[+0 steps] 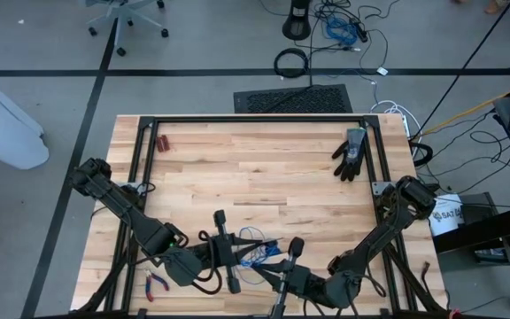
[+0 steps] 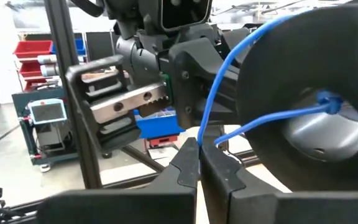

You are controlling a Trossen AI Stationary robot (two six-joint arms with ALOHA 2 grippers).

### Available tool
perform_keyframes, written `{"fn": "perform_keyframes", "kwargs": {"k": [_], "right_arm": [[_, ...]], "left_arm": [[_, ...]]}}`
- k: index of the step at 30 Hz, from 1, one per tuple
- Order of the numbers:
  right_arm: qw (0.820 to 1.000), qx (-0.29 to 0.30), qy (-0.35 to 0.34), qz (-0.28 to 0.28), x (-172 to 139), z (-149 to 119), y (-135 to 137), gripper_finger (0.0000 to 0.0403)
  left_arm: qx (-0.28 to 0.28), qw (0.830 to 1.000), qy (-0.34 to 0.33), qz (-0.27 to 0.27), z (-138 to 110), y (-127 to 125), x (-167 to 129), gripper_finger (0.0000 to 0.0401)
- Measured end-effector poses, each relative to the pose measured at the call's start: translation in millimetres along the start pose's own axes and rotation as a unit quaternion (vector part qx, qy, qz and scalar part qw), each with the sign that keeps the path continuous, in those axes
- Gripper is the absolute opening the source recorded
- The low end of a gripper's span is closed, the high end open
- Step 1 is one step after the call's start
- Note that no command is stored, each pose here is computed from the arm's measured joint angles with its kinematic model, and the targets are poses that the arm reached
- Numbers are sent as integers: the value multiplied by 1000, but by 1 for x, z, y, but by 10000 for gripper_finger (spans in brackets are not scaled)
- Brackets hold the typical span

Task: Coil cords
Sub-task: Coil the blue wire onto a spool

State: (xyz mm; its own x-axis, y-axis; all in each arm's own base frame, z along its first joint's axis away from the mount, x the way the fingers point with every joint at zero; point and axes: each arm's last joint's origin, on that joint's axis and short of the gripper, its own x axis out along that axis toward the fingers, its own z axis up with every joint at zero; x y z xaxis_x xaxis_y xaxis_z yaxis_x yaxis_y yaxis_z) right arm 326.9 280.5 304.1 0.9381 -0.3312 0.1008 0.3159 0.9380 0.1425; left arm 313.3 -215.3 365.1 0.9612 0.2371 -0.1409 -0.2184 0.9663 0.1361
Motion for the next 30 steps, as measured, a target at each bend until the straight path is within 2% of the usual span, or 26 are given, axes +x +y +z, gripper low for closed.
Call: {"fn": "perform_keyframes", "kwargs": {"k": [4,12,17,30], "right_arm": [[1000,-1,0,-5,4,0,-2,0],[1000,-9,11,-10,6,-4,-4,0],[999,-18,30,-36,6,-11,-6,0],[996,-43,43,-62,-17,-16,3,0]], "left_arm": [[-13,1000,-8,-1,0,-2,2,6],[-4,1000,-11,-12,-1,-6,4,6],[-4,1000,-18,-12,1,-6,4,6],[1,999,-24,-25,5,-7,-6,6]]}}
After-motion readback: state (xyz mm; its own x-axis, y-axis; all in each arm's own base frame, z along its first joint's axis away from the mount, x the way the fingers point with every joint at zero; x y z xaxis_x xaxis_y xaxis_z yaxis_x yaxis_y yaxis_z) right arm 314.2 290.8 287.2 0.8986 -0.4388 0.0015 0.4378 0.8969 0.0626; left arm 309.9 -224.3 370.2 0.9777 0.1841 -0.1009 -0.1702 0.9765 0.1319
